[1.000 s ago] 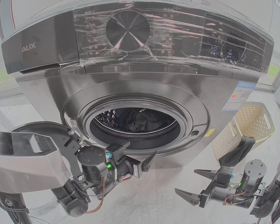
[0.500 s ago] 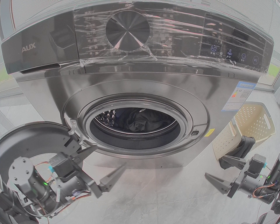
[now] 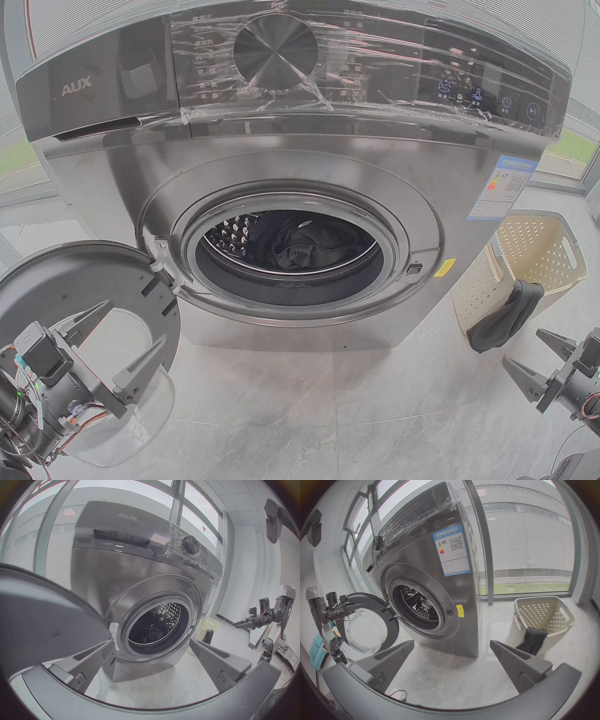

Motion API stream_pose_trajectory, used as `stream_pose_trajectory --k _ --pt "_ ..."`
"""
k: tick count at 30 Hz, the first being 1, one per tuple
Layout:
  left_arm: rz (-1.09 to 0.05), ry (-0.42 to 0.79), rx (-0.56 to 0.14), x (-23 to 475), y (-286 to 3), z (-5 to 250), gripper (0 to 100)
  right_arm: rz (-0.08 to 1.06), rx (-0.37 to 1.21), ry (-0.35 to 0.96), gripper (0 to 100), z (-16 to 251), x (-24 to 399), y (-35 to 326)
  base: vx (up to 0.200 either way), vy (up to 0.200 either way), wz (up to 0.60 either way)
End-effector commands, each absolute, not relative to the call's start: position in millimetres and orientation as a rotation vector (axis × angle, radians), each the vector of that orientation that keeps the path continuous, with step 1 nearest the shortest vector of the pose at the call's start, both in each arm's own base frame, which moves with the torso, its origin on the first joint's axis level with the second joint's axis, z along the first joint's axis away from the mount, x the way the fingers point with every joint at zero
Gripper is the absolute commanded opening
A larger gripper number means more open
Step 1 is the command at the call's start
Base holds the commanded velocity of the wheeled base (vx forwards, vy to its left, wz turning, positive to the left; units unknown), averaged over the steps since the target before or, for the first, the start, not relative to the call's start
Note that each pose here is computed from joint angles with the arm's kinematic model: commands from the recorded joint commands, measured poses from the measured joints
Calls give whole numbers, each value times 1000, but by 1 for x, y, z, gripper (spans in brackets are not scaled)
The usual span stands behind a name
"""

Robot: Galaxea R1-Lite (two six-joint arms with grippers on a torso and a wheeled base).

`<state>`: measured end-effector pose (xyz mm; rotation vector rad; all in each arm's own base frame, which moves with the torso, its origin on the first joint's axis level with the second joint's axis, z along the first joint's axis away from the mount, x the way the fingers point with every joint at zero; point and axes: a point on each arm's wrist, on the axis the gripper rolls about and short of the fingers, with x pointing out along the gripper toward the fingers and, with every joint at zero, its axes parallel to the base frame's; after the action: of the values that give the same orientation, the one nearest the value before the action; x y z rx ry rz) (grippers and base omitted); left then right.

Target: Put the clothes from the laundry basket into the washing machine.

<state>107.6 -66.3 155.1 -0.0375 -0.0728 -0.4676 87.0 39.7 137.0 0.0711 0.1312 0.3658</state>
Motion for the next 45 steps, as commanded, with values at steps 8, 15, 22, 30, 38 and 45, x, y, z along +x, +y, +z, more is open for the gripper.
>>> stream_pose_trajectory --k 8,15,22,30,38,45 --pt "-283 -165 -39 30 -10 146 100 122 51 -38 100 115 5 0 -200 0 0" --pt "-224 -176 -72 3 1 134 100 77 45 -23 100 92 -15 -4 -200 0 0" --pt "-120 -66 -51 -12 3 99 100 -1 39 26 100 85 -14 -5 0 0 0" --pt "-3 -60 -41 -22 0 83 100 -73 41 21 100 85 -15 -6 0 0 0" --pt "77 -40 -55 -22 2 81 100 -153 -24 -52 100 83 -22 -3 0 0 0" --pt "66 -39 -63 -23 1 80 100 -105 39 -39 100 80 -22 -2 0 0 0"
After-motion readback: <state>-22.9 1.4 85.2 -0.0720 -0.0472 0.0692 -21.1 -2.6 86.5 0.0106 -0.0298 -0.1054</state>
